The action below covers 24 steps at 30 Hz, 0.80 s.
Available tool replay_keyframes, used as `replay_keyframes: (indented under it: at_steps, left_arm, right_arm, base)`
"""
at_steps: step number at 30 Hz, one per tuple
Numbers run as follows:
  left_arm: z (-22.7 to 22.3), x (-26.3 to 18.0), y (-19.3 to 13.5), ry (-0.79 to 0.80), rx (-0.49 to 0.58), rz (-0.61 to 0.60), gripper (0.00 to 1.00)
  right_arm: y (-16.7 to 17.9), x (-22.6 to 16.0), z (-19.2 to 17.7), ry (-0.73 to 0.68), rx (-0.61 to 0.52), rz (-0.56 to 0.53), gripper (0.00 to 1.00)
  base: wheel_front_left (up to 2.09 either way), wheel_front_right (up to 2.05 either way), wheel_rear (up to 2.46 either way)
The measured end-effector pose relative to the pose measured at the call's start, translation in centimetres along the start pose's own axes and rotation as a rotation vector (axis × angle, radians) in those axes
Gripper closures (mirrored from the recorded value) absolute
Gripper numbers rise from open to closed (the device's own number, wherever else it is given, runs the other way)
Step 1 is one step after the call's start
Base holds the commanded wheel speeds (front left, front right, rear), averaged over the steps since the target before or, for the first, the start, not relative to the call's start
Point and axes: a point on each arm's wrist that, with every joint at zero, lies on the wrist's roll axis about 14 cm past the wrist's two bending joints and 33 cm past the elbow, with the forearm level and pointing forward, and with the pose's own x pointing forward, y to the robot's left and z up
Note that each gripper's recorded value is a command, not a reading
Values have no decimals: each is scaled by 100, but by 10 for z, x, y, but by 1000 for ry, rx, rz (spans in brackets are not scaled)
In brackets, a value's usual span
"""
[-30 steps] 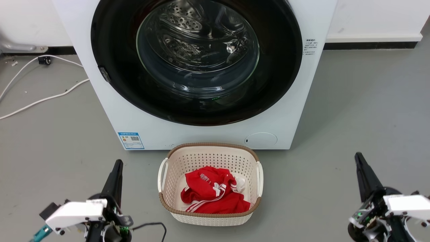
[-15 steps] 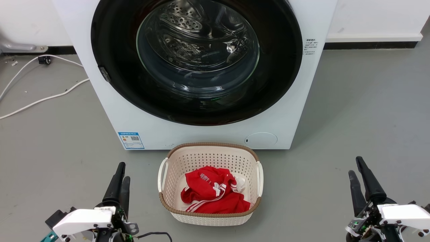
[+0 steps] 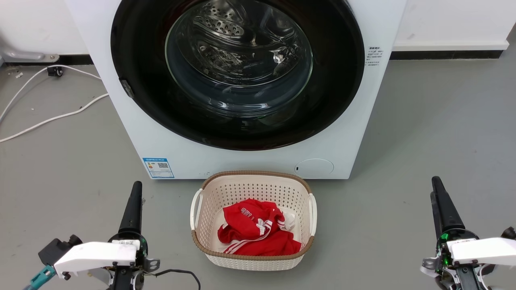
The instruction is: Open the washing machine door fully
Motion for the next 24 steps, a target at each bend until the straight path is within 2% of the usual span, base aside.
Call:
replay_keyframes:
  at_steps: [13, 24]
  left_arm:
    - [3, 3, -22, -25, 274, -71, 0]
    - [-6, 5, -33, -21, 511, -118, 0]
  right_arm:
    - [20, 0, -7, 10, -382, 72, 0]
    - [24, -3, -10, 9, -633, 99, 0]
  base:
    - [0, 0, 0]
    - [0, 0, 0]
